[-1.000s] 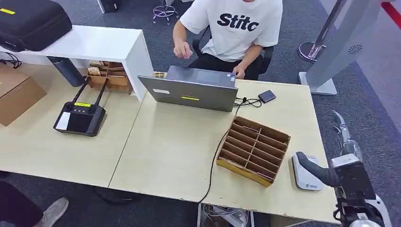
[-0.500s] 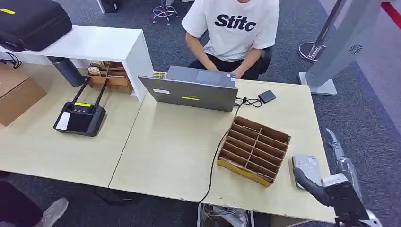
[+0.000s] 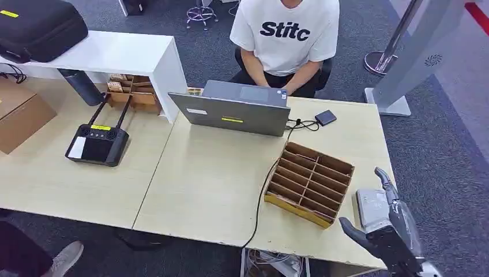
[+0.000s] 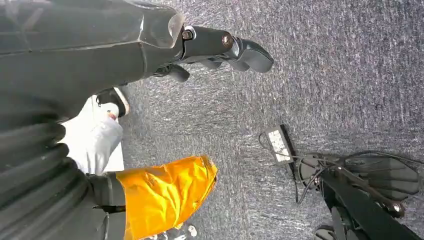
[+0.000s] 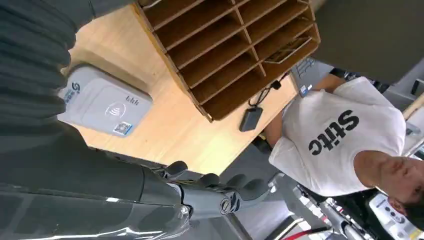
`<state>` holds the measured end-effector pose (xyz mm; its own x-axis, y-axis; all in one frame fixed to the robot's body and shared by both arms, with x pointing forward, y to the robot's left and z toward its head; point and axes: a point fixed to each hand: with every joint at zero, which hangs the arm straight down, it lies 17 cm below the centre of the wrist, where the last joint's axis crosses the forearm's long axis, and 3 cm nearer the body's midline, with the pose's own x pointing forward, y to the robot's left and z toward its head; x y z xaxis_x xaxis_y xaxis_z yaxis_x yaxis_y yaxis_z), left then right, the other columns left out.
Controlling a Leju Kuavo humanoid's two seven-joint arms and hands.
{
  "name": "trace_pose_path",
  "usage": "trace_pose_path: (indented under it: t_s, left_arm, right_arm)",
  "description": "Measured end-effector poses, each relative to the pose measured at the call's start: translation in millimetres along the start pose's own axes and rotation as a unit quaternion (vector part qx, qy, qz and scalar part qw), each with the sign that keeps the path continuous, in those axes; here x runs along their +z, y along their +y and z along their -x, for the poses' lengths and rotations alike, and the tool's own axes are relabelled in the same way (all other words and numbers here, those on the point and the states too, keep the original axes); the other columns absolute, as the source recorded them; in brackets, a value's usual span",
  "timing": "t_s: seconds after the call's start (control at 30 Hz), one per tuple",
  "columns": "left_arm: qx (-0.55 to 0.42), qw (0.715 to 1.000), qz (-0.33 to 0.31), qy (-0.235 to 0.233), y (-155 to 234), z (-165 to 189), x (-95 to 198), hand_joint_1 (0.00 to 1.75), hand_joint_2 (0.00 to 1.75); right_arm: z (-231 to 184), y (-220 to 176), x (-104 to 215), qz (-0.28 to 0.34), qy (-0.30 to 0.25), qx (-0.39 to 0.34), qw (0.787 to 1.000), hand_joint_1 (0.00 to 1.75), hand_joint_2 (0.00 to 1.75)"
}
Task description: Pass the card to the sensor for recognition and then transmit it.
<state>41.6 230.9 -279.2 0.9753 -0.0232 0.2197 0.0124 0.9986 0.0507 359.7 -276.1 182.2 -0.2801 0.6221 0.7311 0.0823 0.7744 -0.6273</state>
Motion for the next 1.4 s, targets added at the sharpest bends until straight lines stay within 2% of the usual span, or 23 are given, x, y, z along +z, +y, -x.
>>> trace_pose_path:
  t_s: [0.4,0.87,1.0,1.17,1.4]
  left_arm:
    - [-0.001,1.000,-0.001,0.000,2.7,0.1,-0.3,0.00,1.75]
    - [-0.007,1.000,0.000,0.000,3.9,0.0,-0.6,0.00,1.75]
    - [-0.017,1.000,0.002,0.001,3.1,0.4,-0.5,0.00,1.75]
    - [-0.025,1.000,0.004,0.000,2.5,-0.6,-0.6,0.00,1.75]
    - [-0.033,0.999,0.005,0.002,2.2,-0.7,-0.8,0.00,1.75]
  right_arm:
    - [1.0,19.8,3.7,-0.019,0.004,-0.002,1.000,0.00,1.75]
    - [4.6,46.1,-7.4,-0.047,0.004,0.038,0.998,0.00,1.75]
    - [9.3,48.9,-13.9,-0.048,0.002,0.074,0.996,0.00,1.75]
    - [15.9,52.7,-23.2,-0.038,-0.007,0.169,0.985,0.00,1.75]
    - [28.4,69.9,-20.2,-0.058,0.001,0.196,0.979,0.00,1.75]
